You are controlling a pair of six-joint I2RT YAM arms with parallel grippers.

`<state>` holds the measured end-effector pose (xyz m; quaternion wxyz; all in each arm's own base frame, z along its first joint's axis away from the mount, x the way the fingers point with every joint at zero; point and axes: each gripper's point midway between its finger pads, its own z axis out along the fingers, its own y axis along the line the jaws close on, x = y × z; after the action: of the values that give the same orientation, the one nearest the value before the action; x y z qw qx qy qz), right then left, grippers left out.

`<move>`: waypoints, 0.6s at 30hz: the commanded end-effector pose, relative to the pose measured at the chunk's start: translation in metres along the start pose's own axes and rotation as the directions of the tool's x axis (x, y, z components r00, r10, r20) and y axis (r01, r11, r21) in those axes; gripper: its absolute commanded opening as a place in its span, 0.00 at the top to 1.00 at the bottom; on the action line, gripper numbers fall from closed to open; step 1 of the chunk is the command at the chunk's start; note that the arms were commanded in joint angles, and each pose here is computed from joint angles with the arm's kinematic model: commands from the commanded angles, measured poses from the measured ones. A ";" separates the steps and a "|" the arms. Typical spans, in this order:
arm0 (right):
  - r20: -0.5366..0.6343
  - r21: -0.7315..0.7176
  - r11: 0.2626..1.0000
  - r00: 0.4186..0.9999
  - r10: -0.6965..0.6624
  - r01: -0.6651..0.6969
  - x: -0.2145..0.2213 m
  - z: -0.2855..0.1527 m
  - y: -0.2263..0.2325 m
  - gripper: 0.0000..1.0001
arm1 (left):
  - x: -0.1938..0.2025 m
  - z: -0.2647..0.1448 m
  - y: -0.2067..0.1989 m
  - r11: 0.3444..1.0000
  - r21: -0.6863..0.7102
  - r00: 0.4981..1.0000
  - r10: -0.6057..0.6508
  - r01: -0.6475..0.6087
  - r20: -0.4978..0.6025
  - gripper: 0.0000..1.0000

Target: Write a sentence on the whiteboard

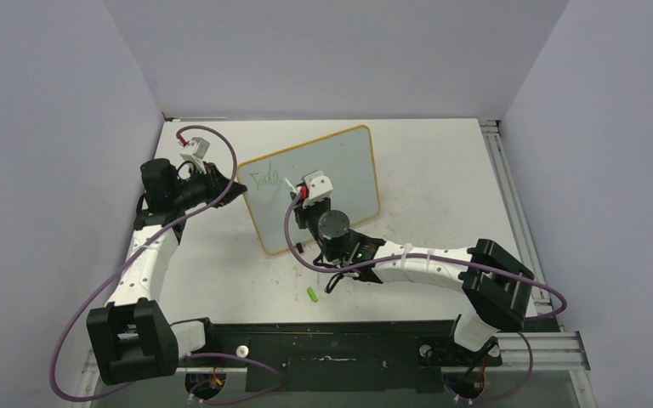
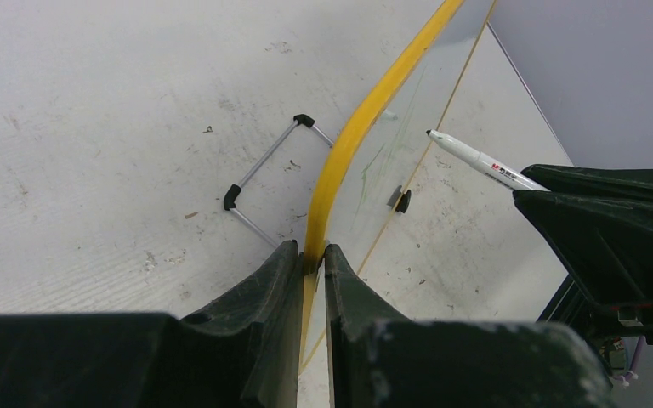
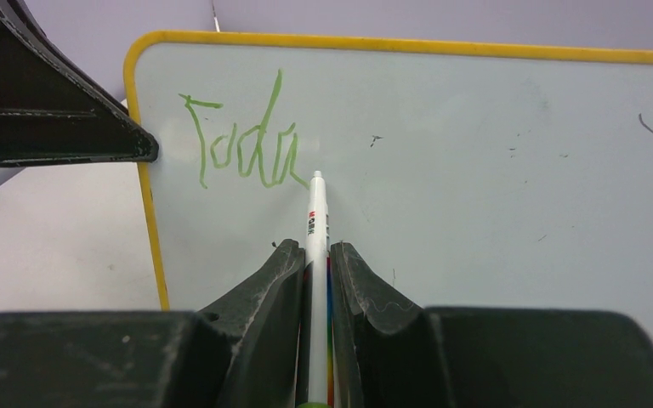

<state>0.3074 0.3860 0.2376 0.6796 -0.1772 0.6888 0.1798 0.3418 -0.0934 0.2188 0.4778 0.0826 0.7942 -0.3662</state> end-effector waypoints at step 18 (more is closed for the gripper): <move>0.112 -0.020 0.999 0.992 0.050 -0.048 -0.046 0.023 0.004 0.95 | -0.011 -0.004 -0.007 0.999 0.004 0.999 0.032 -0.032 0.017 1.00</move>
<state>0.3193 0.3941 0.2647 0.6972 -0.1665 0.6690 0.1964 0.3417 -0.0935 0.2189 0.4777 0.0827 0.7942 -0.3664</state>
